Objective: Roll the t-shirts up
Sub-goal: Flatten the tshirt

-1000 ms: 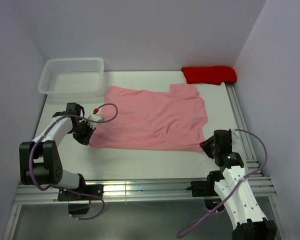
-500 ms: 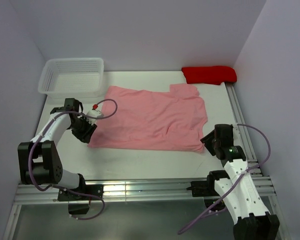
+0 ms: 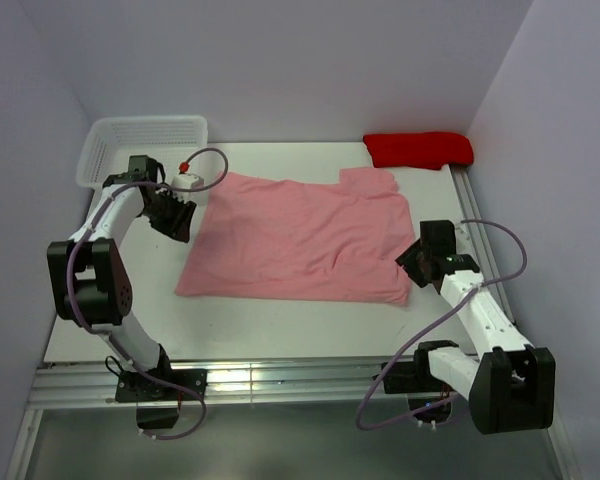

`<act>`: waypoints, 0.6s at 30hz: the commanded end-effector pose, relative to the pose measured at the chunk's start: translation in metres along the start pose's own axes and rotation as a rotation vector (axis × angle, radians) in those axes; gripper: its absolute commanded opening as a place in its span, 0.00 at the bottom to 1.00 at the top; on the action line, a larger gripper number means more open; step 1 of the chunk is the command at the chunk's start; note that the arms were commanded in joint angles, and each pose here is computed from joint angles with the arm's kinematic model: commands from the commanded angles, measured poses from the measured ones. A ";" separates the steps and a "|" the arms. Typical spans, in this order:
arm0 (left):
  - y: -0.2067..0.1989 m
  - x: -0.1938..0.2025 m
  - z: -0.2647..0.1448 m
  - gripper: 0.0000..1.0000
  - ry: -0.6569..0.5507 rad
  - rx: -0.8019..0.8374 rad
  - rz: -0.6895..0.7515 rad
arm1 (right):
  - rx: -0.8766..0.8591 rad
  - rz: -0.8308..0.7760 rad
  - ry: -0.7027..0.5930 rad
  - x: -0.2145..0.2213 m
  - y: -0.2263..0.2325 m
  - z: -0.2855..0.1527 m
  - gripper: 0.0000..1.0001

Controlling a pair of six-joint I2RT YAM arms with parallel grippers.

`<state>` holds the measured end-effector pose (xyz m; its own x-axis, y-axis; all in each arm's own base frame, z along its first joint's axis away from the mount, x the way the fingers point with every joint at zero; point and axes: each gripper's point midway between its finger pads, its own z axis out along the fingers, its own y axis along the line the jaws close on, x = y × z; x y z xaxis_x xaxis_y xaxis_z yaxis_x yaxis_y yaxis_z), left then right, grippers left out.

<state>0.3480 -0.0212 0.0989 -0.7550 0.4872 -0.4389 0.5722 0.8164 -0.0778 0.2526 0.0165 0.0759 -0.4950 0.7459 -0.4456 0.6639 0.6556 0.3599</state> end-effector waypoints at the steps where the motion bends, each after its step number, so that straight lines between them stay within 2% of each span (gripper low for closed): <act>1: 0.001 -0.025 0.012 0.49 -0.053 0.064 -0.064 | -0.071 0.010 -0.007 0.001 0.010 0.004 0.51; 8: 0.024 -0.047 0.038 0.52 -0.083 0.039 -0.128 | -0.093 0.086 0.016 0.030 -0.015 -0.003 0.50; 18: 0.072 -0.068 0.070 0.53 -0.065 -0.076 -0.254 | -0.120 0.115 -0.011 0.033 -0.024 -0.024 0.42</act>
<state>0.4397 -0.0258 0.0530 -0.8484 0.2996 -0.4365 0.4019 0.9011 -0.1627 0.2133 0.0296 0.0730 -0.4185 0.8065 -0.4177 0.6235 0.5895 0.5136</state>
